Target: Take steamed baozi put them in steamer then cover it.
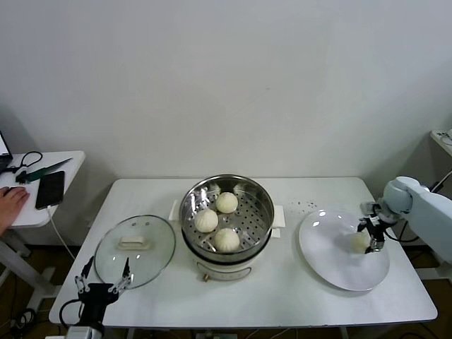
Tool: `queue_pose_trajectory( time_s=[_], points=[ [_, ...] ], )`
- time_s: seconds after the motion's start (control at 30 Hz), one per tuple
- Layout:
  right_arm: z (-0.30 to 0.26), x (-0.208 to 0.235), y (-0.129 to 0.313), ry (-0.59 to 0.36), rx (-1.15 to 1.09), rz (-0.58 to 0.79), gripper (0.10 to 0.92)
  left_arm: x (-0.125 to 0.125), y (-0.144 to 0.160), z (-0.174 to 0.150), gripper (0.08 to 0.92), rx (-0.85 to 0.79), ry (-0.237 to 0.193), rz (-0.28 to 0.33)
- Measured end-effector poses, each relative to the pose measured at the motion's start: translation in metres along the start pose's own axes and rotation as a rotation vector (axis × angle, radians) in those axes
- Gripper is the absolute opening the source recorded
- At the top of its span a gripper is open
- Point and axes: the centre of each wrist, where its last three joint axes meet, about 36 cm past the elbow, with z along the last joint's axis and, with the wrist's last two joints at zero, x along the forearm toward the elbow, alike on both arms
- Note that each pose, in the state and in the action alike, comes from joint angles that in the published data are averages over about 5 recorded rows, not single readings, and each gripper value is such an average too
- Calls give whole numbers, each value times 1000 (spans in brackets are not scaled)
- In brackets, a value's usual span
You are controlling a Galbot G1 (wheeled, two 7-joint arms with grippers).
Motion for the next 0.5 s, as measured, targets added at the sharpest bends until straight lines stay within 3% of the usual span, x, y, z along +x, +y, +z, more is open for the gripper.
queue_pose_trajectory(
  time_s=[0.5],
  points=[
    [-15,32,-21,-52,-3,31,687,-1,-2,1,823,-2,-1,8]
  ],
)
